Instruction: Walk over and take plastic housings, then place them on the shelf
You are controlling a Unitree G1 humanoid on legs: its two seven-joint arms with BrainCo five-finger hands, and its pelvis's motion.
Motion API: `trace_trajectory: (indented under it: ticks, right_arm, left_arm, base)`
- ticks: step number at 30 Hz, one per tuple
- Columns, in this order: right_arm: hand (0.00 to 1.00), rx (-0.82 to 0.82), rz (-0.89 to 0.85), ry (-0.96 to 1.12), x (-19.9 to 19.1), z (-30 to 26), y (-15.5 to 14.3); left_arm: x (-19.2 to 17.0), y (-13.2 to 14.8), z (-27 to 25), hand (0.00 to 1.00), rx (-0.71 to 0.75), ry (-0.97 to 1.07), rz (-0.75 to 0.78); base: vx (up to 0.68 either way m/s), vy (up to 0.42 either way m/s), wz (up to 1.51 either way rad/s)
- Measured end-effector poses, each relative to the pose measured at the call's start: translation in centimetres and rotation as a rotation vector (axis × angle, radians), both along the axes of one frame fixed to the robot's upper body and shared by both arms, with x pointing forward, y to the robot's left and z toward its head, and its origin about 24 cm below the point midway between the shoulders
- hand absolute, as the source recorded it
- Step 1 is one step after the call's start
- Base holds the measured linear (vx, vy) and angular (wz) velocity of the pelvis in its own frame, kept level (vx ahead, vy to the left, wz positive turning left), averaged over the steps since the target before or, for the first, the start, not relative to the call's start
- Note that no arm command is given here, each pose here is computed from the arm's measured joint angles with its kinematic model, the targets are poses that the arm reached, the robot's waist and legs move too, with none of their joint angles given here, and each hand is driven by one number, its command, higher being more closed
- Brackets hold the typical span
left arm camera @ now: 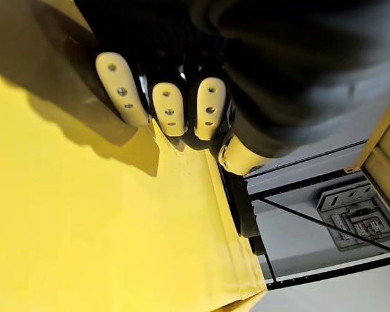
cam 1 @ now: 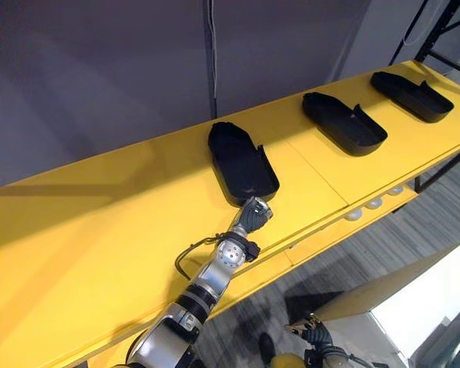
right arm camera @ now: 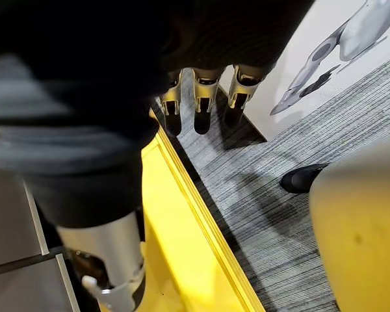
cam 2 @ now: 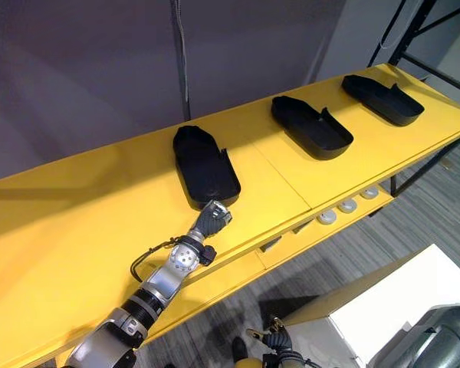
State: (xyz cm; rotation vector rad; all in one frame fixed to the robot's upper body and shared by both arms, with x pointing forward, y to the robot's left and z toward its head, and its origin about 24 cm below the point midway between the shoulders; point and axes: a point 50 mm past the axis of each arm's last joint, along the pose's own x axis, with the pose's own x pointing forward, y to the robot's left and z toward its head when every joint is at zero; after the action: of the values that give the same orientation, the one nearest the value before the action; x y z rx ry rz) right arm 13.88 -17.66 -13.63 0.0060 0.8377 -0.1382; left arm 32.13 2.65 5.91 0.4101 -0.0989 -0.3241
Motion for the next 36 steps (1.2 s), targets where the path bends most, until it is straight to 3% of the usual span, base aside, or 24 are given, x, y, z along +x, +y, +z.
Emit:
trace_trajectory:
  ticks: [26,36]
  right_arm:
    - [0.0,-0.01,-0.022,-0.013,0.3,0.2,-0.4]
    - [0.0,-0.015,-0.029,-0.006,0.1,0.1,-0.5]
  left_arm:
    - [2.0,1.6,1.4,1.0,-0.025,-0.015,0.121]
    - [-2.3,0.7,4.8,1.0,-0.258,-0.149,-0.025]
  base:
    - [-0.01,-0.004,0.0]
    - [-0.01,-0.003,0.08]
